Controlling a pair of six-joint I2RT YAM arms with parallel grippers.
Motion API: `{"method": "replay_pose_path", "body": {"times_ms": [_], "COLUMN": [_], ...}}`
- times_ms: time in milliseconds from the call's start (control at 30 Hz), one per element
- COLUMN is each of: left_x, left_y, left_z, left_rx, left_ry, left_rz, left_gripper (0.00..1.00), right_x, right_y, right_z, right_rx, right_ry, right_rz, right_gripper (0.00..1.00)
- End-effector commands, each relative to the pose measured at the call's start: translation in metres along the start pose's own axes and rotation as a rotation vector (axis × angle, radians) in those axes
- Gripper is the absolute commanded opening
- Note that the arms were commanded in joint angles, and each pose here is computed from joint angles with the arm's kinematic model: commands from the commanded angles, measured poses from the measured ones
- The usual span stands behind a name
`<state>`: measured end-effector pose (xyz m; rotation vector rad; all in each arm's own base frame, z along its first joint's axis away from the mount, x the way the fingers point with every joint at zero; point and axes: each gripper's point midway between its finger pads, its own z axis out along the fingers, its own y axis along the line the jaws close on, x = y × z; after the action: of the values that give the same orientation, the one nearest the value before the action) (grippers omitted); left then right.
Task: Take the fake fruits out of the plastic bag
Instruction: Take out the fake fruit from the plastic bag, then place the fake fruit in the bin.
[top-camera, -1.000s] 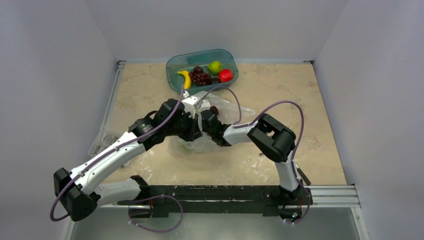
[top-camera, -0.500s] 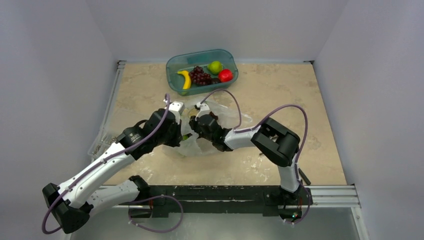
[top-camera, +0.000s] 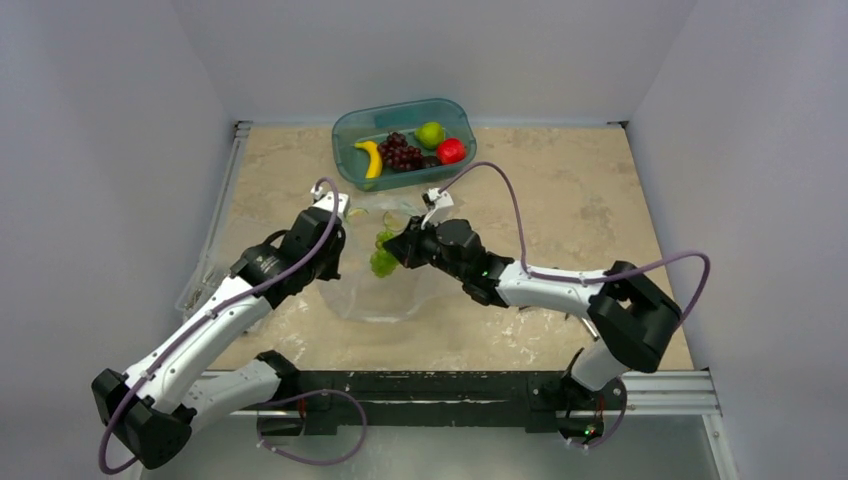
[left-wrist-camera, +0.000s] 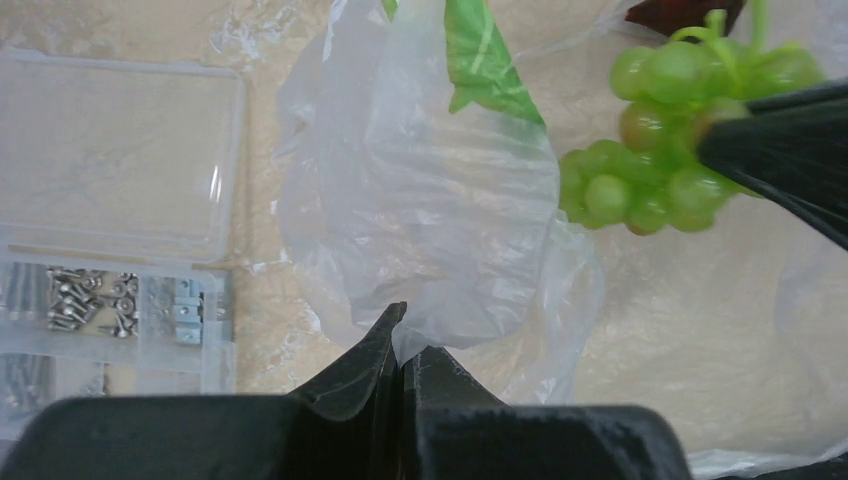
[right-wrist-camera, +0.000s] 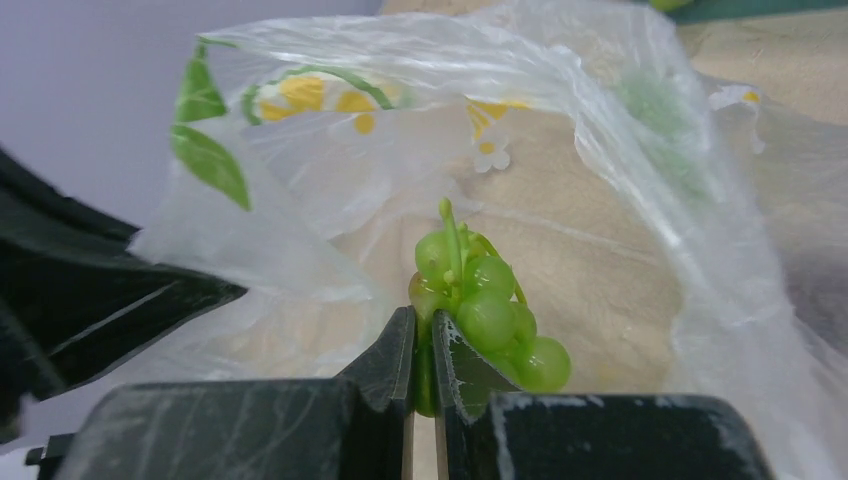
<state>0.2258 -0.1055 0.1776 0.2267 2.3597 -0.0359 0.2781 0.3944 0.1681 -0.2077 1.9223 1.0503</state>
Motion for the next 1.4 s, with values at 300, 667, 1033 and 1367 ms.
{"method": "replay_pose_path", "body": {"times_ms": [300,667,1033,1367], "left_x": [-0.002,0.008,0.007,-0.001], "left_y": [0.026,0.036,0.032,0.028], "left_z": [0.039,0.041,0.041,0.034], "left_rx": [-0.124,-0.178,-0.156,-0.120], "left_ry": [0.053,0.106,0.102,0.055], "left_rz": [0.127,0.155,0.154,0.137], "left_gripper": [0.00,0.00,0.00,0.00], "right_x": [-0.149,-0.272,-0.337,-0.284], "right_y": [0.056,-0.002,-0.115,-0.071], "right_z": [-0.064,-0.011,0.134,0.056], "right_rx": [0.023,0.133,0.358,0.390], "right_ry": [-0.268,-0.503,-0.507,-0.347], "right_rz": [-0.171,-0.151,-0.196,-0.277], "right_gripper": [0.00,0.00,0.50,0.71]}}
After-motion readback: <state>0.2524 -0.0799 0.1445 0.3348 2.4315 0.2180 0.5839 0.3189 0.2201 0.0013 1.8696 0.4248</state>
